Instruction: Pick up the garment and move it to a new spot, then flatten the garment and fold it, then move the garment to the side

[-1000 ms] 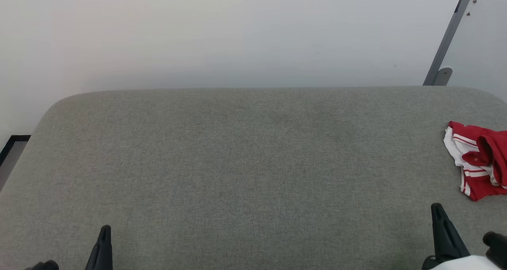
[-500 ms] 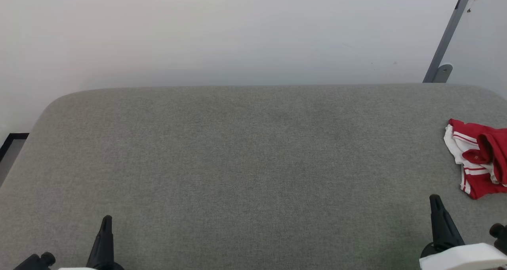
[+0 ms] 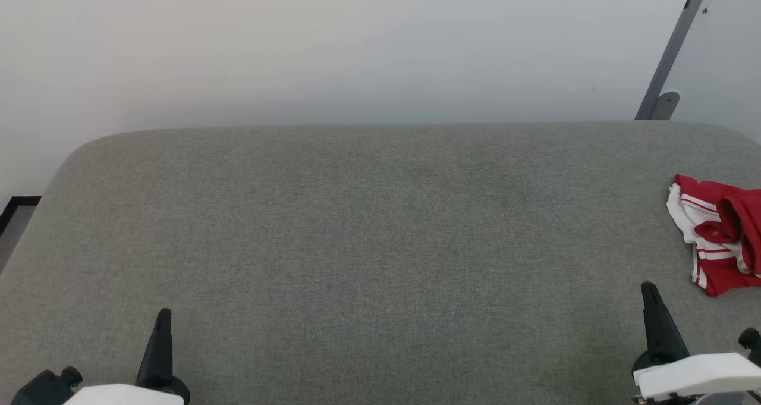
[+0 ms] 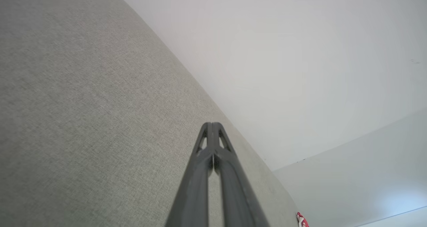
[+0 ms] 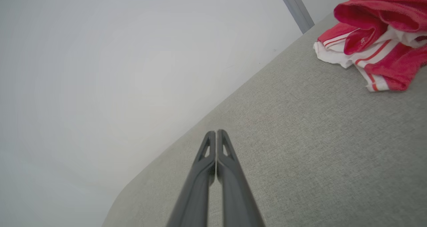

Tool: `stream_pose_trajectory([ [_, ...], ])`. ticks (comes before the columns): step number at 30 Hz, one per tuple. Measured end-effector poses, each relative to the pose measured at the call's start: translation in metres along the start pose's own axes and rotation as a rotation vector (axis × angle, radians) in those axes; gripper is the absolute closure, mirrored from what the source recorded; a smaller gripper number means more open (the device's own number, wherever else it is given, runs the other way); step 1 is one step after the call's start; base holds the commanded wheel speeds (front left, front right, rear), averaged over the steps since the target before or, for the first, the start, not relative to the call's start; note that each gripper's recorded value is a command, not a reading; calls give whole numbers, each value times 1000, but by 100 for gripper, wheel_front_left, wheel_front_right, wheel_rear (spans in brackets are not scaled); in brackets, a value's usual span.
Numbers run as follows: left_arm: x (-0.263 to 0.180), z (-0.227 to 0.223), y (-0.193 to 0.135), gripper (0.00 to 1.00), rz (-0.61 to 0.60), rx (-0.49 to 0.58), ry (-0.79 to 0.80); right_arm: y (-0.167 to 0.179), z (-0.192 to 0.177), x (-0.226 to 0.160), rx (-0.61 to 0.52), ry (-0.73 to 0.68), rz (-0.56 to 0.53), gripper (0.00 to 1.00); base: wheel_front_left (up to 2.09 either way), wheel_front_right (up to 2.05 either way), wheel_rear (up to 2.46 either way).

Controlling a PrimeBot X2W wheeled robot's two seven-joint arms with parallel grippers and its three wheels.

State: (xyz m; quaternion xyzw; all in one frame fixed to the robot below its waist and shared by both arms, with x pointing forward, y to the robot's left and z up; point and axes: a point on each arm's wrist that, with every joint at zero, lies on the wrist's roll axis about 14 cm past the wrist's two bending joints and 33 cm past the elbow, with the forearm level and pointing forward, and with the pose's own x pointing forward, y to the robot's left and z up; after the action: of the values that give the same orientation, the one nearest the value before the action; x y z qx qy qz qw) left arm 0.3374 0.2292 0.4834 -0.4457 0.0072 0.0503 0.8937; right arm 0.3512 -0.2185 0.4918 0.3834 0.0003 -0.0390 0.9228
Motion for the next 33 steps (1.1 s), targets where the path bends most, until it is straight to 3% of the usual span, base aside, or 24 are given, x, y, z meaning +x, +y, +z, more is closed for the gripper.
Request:
stream_pose_trajectory([
  [33,22,-6,-15,100,-17,-305,24,11,-3,17,371,27,11,100,0,0,0],
])
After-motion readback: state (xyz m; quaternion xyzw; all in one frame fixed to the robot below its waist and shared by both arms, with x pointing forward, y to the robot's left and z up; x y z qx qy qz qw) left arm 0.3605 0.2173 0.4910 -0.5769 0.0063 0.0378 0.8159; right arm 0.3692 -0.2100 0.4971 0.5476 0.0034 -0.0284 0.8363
